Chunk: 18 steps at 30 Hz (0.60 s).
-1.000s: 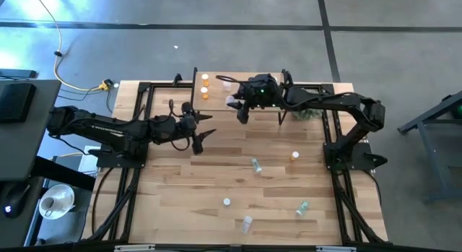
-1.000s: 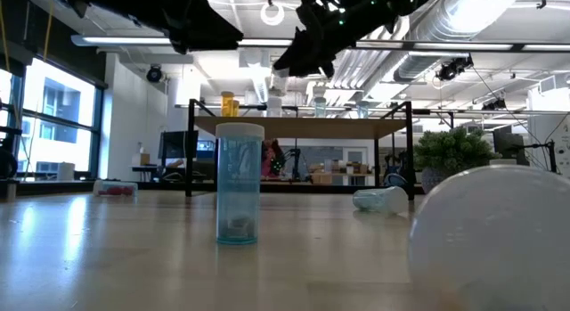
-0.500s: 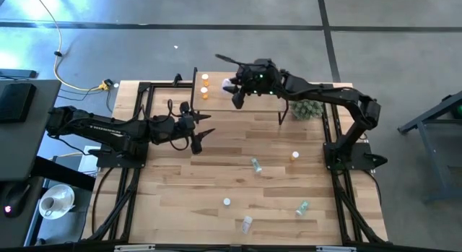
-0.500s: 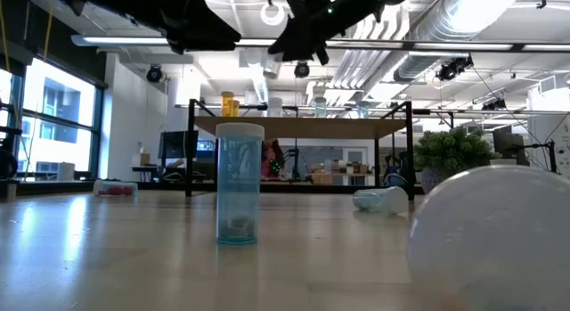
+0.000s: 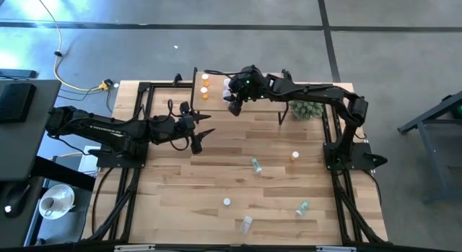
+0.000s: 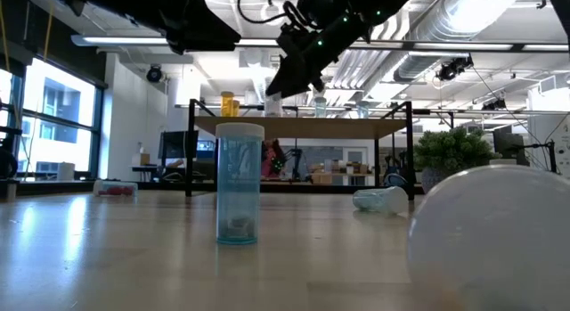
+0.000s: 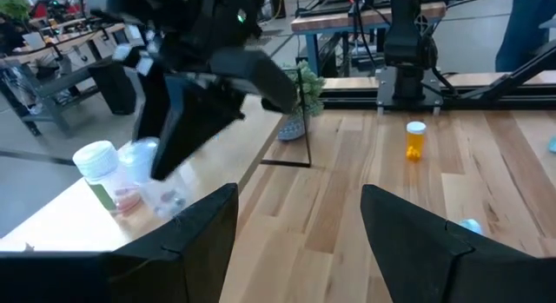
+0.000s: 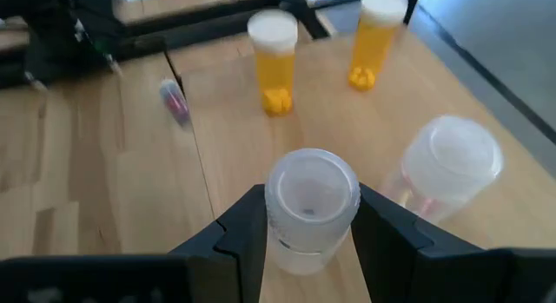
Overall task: Pick and place medicine bottles onto shelf by color
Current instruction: Put the top transparent pill bottle on the shelf and aligned with the other transparent pill bottle
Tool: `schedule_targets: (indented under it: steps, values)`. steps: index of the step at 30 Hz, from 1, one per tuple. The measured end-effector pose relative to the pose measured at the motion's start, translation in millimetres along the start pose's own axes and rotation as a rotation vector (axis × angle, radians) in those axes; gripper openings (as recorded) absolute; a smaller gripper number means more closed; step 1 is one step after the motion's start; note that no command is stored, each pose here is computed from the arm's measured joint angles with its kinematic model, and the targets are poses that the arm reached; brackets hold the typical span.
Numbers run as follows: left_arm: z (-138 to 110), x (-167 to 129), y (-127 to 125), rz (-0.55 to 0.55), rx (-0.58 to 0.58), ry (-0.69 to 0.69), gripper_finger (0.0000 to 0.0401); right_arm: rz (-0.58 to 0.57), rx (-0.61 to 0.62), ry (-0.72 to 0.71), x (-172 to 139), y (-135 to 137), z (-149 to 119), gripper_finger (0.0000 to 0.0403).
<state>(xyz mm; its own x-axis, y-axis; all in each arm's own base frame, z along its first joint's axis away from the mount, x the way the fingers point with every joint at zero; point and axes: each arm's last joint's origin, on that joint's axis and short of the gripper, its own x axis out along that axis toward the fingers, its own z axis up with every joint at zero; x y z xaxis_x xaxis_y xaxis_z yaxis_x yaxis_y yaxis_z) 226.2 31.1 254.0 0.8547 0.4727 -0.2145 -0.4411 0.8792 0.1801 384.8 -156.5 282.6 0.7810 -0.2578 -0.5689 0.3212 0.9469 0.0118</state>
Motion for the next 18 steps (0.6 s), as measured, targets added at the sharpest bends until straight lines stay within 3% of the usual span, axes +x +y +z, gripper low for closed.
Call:
schedule_targets:
  steps: [18]
  values:
    - [-0.1,0.0,0.2,0.004,0.0,0.001,0.0234,-0.033,-0.056,0.008,9.6,-3.1,-4.0,0.0131]
